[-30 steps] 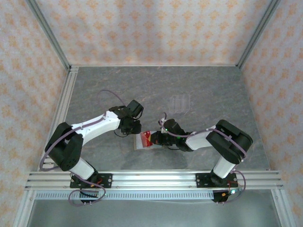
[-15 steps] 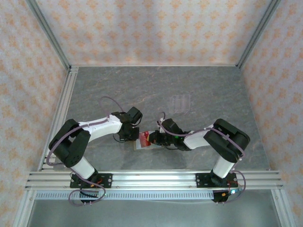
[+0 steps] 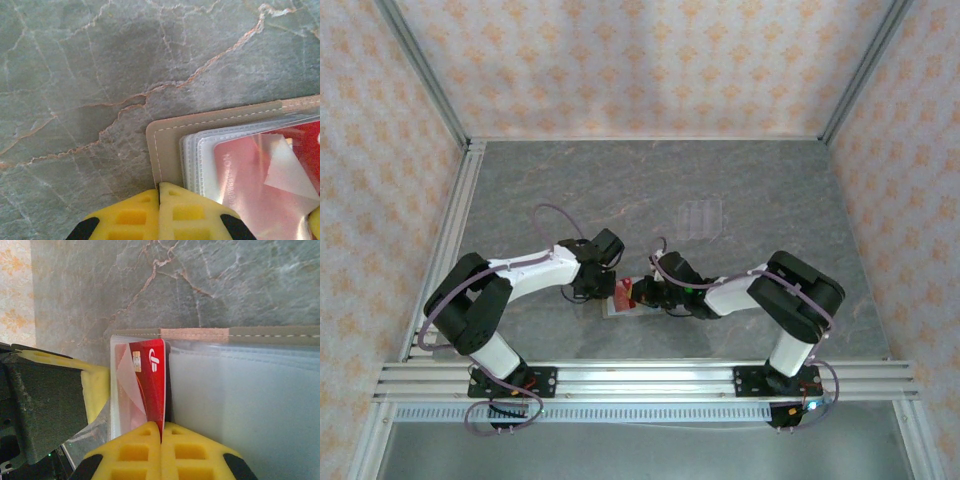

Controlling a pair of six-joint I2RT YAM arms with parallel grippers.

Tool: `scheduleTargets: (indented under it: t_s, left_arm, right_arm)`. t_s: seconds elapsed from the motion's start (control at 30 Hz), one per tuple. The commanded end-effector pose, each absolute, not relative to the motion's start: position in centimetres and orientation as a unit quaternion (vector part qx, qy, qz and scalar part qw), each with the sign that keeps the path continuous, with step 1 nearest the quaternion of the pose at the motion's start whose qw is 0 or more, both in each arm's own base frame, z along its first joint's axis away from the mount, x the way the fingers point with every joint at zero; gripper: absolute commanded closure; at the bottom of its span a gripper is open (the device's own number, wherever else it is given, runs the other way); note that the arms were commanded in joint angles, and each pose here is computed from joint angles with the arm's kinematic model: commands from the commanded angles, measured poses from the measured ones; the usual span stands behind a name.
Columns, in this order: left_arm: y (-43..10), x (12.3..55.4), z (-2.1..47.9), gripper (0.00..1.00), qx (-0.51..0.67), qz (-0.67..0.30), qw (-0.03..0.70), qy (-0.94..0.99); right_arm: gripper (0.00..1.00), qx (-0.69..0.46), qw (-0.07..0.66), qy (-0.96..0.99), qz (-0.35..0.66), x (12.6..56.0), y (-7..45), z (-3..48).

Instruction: Put the credit cards into the card holder

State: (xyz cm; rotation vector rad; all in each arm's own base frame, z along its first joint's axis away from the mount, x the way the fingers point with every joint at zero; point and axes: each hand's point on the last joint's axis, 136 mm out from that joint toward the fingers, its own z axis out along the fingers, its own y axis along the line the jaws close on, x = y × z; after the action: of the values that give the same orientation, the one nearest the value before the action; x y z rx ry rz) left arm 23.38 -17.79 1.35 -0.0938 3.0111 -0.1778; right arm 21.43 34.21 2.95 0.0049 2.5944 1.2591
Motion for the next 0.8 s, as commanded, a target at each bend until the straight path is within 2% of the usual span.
scheduleTargets:
  t_s: [0.0, 0.17, 0.57, 0.77]
  left_arm:
    - [-18.3, 21.8, -1.6, 0.94, -0.029, -0.057, 0.031, 0.997]
    - [-18.3, 21.7, -1.4, 0.94, -0.032, -0.06, 0.036, 0.997]
    - [-18.6, 21.7, -1.6, 0.94, -0.032, -0.061, 0.039, 0.997]
    - [-18.5, 21.7, -1.7, 0.94, -0.033, -0.06, 0.04, 0.997]
  right_arm:
    - [1.0, 0.014, 0.116, 0.912, 0.393, 20.5, 33.5, 0.3]
    - [0.93, 0.004, 0.122, 0.914, 0.387, 19.8, 34.0, 0.7]
    - [0.91, -0.022, 0.127, 0.917, 0.378, 18.4, 35.1, 1.4]
    - [0.67, -0.032, 0.144, 0.919, 0.365, 18.5, 34.8, 2.4]
